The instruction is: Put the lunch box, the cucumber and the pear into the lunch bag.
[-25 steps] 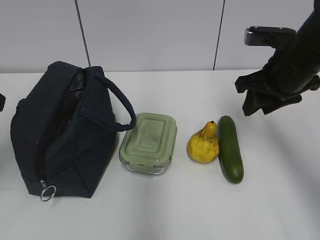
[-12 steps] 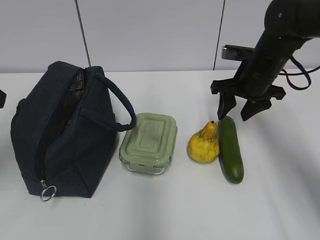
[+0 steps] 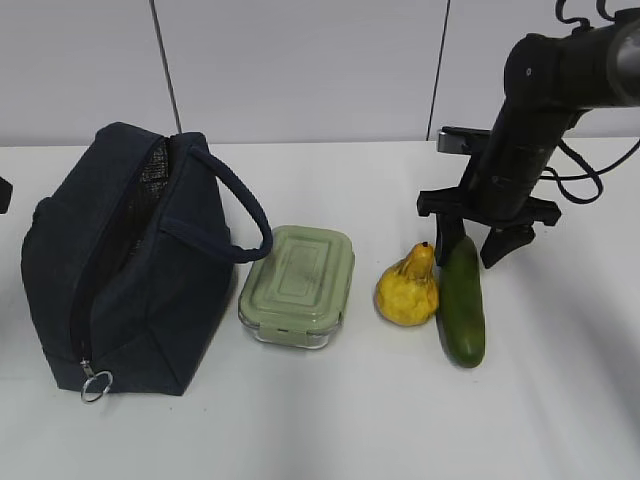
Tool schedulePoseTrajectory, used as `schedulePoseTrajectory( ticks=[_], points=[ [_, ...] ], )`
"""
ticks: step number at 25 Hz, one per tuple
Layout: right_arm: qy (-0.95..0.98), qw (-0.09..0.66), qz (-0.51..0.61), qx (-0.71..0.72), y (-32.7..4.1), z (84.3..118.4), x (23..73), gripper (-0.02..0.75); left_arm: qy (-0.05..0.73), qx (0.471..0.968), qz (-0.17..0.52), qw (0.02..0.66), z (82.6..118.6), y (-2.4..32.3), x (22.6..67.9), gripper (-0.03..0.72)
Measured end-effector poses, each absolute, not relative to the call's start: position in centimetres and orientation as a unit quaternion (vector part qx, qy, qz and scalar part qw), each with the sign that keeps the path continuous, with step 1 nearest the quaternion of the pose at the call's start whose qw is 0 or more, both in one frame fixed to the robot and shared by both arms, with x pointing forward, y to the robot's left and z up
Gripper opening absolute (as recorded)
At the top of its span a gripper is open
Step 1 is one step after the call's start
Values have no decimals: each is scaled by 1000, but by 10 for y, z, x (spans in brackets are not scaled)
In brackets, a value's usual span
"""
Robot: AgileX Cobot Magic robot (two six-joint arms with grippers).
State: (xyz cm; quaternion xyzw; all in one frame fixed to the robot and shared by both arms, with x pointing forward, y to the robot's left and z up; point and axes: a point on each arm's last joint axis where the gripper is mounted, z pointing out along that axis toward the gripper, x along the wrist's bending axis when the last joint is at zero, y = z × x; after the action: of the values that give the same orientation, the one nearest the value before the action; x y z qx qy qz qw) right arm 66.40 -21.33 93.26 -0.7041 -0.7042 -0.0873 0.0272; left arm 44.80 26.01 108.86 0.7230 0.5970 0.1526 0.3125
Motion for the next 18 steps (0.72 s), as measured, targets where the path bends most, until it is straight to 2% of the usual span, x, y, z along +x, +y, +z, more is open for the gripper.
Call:
schedulePoseTrajectory(
  ticks=[6,13,18],
  points=[
    [-700,46,-75,-708,-212,916,665,484,597,721,156,315,1089,260,449,258],
    [-710,42,-62,-700,-214,916,664,425,597,721,157,316,1089,260,449,258],
    [-727,19,-56,-685,-217,928,669,420,591,727,156,312,1089,260,448,258]
  ],
)
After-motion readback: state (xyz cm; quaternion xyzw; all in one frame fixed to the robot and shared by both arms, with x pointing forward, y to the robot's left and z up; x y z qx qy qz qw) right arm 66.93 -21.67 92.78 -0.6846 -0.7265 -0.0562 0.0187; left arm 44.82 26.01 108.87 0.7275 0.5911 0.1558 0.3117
